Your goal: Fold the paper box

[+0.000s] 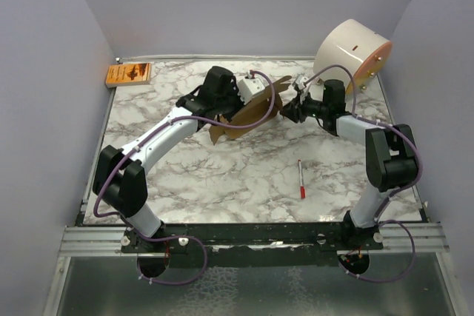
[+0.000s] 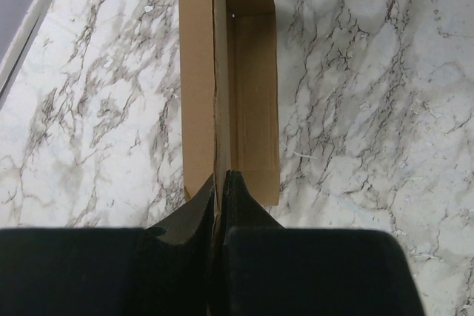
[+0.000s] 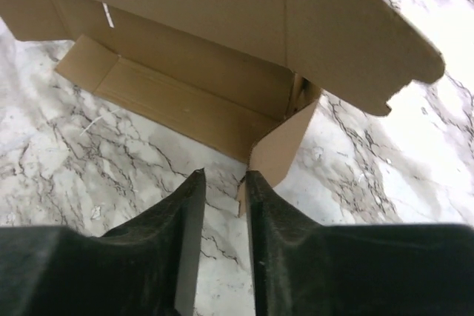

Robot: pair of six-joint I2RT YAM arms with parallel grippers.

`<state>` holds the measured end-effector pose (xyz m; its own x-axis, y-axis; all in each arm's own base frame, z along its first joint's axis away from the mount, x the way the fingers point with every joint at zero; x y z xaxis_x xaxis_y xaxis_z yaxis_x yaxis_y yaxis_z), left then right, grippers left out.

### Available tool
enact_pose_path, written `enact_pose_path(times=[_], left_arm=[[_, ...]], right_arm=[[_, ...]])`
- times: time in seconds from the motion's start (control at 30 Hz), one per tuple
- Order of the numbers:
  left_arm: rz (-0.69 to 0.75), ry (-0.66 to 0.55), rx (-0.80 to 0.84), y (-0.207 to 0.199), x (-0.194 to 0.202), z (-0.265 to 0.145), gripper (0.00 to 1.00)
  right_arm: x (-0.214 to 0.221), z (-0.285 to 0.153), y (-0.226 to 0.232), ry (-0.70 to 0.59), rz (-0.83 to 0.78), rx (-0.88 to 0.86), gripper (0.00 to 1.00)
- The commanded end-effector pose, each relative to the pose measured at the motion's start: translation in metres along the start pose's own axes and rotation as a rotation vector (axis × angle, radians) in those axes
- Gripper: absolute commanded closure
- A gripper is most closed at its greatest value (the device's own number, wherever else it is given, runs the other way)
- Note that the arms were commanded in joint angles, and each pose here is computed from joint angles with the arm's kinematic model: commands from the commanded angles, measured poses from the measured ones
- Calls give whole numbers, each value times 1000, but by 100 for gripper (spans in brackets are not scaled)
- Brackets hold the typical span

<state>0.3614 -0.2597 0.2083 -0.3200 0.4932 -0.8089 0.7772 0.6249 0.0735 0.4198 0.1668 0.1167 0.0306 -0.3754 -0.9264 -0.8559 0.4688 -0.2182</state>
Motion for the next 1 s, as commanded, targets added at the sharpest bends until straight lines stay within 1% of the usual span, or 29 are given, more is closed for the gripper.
enact_pose_path(times=[0.0,0.2,0.33,0.43,0.63,0.8,0.97], left_arm=[[17,1,54,-11,1,0,100],[25,4,65,-14,1,1,100],[27,4,65,-15,1,0,100],[27,5,67,-16,1,1,100],[38,3,69,-19,-1,-2,100],[54,-6,70,-21,-4,-5,100],[61,-14,72,-23,-6,-8,100]], right_arm=[[2,-2,5,-23,15,-122,67],[4,-4,-3,-54,53,-217,60],[1,-10,-3,-72,20,-295,55],[-3,-19,-7,-81,-18,-304,52],[-12,-43,-22,-92,-77,-279,50],[-32,-66,-39,-139,-131,-239,50],[-50,-72,-50,-162,-173,-209,52]])
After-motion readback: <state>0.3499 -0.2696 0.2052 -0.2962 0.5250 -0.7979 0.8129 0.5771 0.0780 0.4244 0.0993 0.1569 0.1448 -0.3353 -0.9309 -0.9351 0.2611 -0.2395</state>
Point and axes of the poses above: each gripper's point midway between its finger pads, its own z axis out along the fingers, its own y axis along the line the jaws close on, x = y × z, the point moved 2 cm from there along -z, back along the fingers, and after that the axes turned 11 degrees about -z, right-handed, at the moved point
